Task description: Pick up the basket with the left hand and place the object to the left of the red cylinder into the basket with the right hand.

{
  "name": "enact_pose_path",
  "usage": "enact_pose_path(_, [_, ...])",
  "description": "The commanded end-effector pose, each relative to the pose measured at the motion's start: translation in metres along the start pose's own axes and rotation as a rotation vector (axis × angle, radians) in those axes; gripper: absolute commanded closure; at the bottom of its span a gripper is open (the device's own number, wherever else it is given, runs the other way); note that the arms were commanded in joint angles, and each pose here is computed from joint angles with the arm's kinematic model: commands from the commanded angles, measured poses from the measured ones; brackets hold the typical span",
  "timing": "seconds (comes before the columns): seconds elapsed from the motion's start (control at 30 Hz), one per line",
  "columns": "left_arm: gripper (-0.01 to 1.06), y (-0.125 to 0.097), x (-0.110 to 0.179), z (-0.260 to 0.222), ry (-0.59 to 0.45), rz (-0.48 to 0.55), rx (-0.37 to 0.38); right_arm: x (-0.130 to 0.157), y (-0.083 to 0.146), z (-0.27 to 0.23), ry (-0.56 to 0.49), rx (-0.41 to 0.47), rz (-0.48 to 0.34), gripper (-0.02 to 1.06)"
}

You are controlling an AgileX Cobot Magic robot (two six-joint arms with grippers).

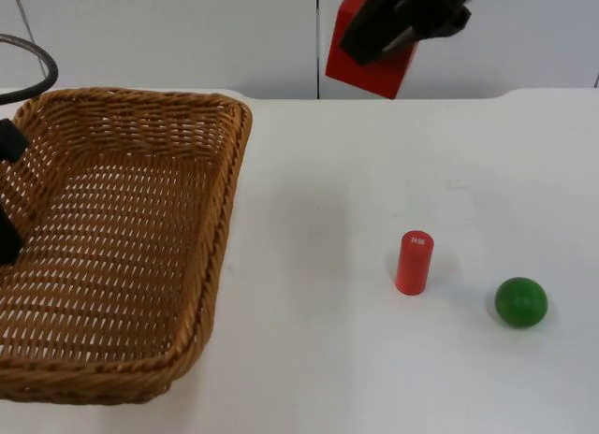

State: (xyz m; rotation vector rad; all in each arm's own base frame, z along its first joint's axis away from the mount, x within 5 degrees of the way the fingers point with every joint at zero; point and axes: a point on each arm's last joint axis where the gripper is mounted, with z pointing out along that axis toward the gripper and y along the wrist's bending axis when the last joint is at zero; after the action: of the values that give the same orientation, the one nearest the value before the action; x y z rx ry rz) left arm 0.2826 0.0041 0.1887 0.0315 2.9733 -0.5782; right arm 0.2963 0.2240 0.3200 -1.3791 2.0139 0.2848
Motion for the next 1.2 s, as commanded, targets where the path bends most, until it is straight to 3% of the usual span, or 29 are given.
enact_pose_path(0.0, [1.05,-0.002,0.0,-0.002,-0.005,-0.007,0.015,-0.006,0.002,-0.003,-0.031,0.001,0.012,1.05])
enact_pose_path(0.2, [1.05,-0.002,0.0,-0.002,-0.009,-0.01,0.019,-0.031,0.013,0.004,-0.062,-0.028,0.03,1.05])
enact_pose_path(0.4, [1.05,-0.002,0.0,-0.002,-0.009,-0.007,0.019,-0.066,0.03,0.043,-0.09,-0.085,0.0,1.05])
enact_pose_path(0.8, [1.05,-0.002,0.0,-0.002,-0.009,-0.007,0.019,-0.07,0.031,0.129,-0.14,-0.092,0.091,1.02])
enact_pose_path(0.9, [1.05,-0.002,0.0,-0.002,-0.01,-0.009,0.022,-0.063,0.035,0.146,-0.118,-0.106,0.105,0.88])
enact_pose_path(0.93, [1.05,-0.002,0.0,-0.002,-0.01,-0.009,0.022,-0.063,0.035,0.146,-0.118,-0.106,0.105,0.88])
enact_pose_path(1.07, [1.05,-0.002,0.0,-0.002,-0.01,-0.009,0.022,-0.053,0.037,0.164,-0.077,-0.122,0.111,0.56])
enact_pose_path(1.1, [1.05,-0.002,0.0,-0.002,-0.01,-0.009,0.022,-0.053,0.037,0.164,-0.077,-0.122,0.111,0.56])
enact_pose_path(1.17, [1.05,-0.003,0.0,-0.002,-0.012,-0.007,0.025,-0.053,0.037,0.165,-0.073,-0.124,0.112,0.44])
